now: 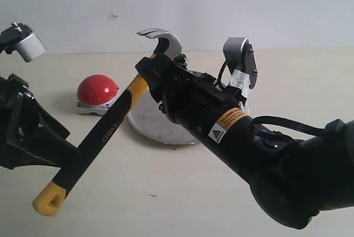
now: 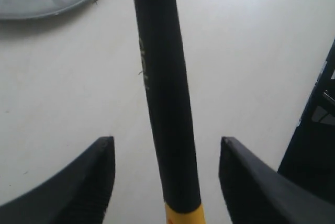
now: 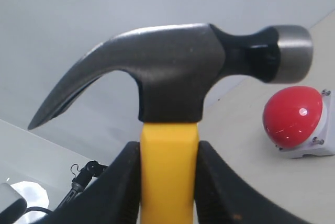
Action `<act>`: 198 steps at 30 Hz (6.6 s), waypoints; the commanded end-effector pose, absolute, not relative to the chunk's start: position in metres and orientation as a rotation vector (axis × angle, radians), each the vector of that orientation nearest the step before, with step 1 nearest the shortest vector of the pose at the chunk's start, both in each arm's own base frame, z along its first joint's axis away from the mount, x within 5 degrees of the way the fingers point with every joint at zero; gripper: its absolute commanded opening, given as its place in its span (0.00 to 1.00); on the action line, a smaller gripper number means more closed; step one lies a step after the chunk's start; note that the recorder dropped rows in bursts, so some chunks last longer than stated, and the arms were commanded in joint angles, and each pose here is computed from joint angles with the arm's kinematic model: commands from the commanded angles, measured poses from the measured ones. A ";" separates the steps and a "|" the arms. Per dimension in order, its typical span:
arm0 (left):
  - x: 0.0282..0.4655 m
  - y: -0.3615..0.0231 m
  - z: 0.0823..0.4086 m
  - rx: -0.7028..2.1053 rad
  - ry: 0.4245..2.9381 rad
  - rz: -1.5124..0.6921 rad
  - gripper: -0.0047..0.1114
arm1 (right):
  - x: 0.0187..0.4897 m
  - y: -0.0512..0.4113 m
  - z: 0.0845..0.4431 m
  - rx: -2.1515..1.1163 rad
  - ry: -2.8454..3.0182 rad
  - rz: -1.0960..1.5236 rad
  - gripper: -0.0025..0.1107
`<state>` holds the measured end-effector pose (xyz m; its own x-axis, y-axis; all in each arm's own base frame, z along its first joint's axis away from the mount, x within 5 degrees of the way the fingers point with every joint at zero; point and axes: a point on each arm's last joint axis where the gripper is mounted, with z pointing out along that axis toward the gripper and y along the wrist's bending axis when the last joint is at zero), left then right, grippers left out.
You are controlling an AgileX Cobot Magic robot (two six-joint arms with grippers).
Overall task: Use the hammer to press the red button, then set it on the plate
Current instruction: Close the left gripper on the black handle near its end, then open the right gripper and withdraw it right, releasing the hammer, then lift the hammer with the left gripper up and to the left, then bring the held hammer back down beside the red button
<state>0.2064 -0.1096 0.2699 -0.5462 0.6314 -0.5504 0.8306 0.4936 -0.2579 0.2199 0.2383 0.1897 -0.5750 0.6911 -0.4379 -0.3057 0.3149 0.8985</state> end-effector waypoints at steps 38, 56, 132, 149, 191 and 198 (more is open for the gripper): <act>0.232 -0.158 0.206 1.311 2.436 -0.518 0.54 | 0.224 0.236 0.193 0.402 1.693 1.361 0.02; 0.229 -0.155 0.222 1.289 2.364 -0.486 0.04 | 0.223 0.235 0.176 0.479 1.875 1.275 0.36; 0.210 -0.134 0.307 0.896 2.057 -0.416 0.04 | 0.036 0.043 0.197 -0.427 1.695 0.932 0.02; 0.222 -0.119 0.301 0.606 2.052 -0.384 0.04 | 0.036 0.043 0.196 -0.392 1.722 0.969 0.02; 0.191 -0.066 0.246 0.097 2.312 -0.224 0.04 | 0.054 0.014 0.196 0.141 1.690 0.512 0.02; 0.201 -0.075 0.228 0.092 2.319 -0.274 0.04 | 0.054 0.014 0.196 0.141 1.690 0.512 0.02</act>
<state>0.1926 -0.0686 0.2266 -0.7405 -0.0097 -0.6720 0.1136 0.9837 -0.1394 0.0544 0.0147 0.1973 -0.1990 0.3775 -0.9044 -0.1954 0.8890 0.4141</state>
